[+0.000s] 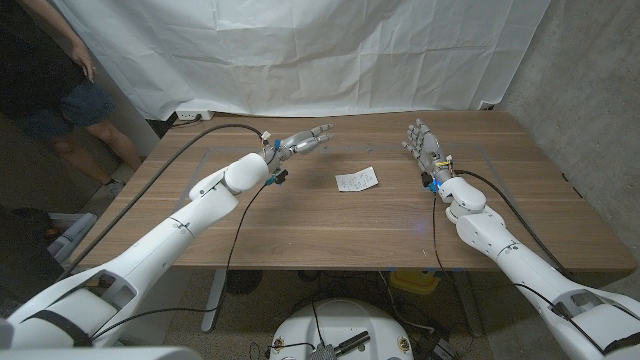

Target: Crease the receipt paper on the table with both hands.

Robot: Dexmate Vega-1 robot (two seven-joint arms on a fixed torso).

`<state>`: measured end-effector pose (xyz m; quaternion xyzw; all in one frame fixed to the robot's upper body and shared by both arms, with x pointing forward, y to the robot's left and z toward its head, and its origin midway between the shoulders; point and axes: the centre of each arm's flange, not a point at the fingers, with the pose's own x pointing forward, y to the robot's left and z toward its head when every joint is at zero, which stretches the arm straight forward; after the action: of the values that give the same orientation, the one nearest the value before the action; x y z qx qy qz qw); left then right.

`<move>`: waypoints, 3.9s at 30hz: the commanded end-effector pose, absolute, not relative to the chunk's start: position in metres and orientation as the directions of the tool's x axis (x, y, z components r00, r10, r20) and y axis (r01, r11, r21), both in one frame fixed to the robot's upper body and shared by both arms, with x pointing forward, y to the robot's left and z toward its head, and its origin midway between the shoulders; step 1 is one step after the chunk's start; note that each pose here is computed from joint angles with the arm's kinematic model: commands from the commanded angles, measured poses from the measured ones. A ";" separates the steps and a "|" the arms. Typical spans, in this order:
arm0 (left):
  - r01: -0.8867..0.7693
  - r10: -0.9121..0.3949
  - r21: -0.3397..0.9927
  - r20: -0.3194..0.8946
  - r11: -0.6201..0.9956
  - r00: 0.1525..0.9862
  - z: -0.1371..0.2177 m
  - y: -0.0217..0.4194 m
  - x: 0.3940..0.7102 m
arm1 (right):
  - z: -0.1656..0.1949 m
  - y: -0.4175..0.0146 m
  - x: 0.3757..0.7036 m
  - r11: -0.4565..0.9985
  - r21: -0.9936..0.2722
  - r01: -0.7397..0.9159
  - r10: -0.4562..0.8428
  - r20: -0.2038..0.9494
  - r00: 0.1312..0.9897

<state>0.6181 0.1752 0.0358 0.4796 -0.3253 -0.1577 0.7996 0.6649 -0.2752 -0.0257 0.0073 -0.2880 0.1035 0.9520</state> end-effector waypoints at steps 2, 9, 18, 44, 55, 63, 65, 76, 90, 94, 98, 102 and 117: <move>-0.079 -0.617 0.931 0.297 0.356 0.729 0.031 0.158 0.612 | -0.027 -0.271 0.666 0.977 -0.050 -0.207 0.200 0.550 0.811; -0.086 -0.627 0.945 0.276 0.315 0.729 0.024 0.155 0.608 | -0.028 -0.267 0.666 0.976 -0.052 -0.211 0.204 0.550 0.810; -0.118 -0.639 0.969 0.234 0.219 0.733 0.011 0.148 0.603 | -0.028 -0.259 0.666 0.975 -0.056 -0.217 0.211 0.553 0.806; -0.110 -0.609 0.994 0.099 0.019 0.787 -0.021 0.147 0.618 | -0.028 -0.245 0.645 0.984 -0.142 -0.107 0.169 0.571 0.803; -0.124 -0.609 0.990 0.058 -0.066 0.791 -0.027 0.137 0.623 | -0.027 -0.243 0.640 0.982 -0.161 -0.095 0.172 0.575 0.800; -0.096 -0.594 0.992 0.026 -0.086 0.804 -0.033 0.135 0.625 | -0.027 -0.244 0.639 0.983 -0.160 -0.089 0.167 0.577 0.800; -0.094 -0.593 0.992 0.023 -0.089 0.805 -0.034 0.135 0.625 | -0.027 -0.244 0.639 0.983 -0.162 -0.090 0.168 0.576 0.800; -0.106 -0.582 0.986 0.012 -0.128 0.813 -0.036 0.132 0.621 | -0.025 -0.243 0.639 0.982 -0.167 -0.093 0.174 0.580 0.796; -0.115 -0.570 0.979 -0.001 -0.167 0.821 -0.036 0.130 0.617 | -0.028 -0.242 0.635 0.979 -0.189 -0.072 0.167 0.560 0.811; -0.112 -0.566 0.978 -0.005 -0.173 0.825 -0.036 0.130 0.617 | -0.029 -0.240 0.630 0.975 -0.218 -0.036 0.150 0.533 0.833; -0.109 -0.562 0.979 -0.008 -0.175 0.827 -0.036 0.129 0.617 | -0.029 -0.239 0.622 0.968 -0.250 0.015 0.115 0.499 0.859; -0.108 -0.561 0.978 -0.010 -0.177 0.828 -0.036 0.128 0.618 | -0.028 -0.237 0.614 0.951 -0.300 0.075 0.072 0.453 0.889; -0.118 -0.570 0.976 -0.008 -0.183 0.822 -0.034 0.124 0.620 | -0.027 -0.232 0.610 0.954 -0.297 -0.027 0.144 0.379 0.914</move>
<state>0.6186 0.1259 -0.0343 0.7438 -0.2288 -0.1883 0.5992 0.6140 -0.2355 -0.0275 -0.1503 -0.2255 0.0138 0.9625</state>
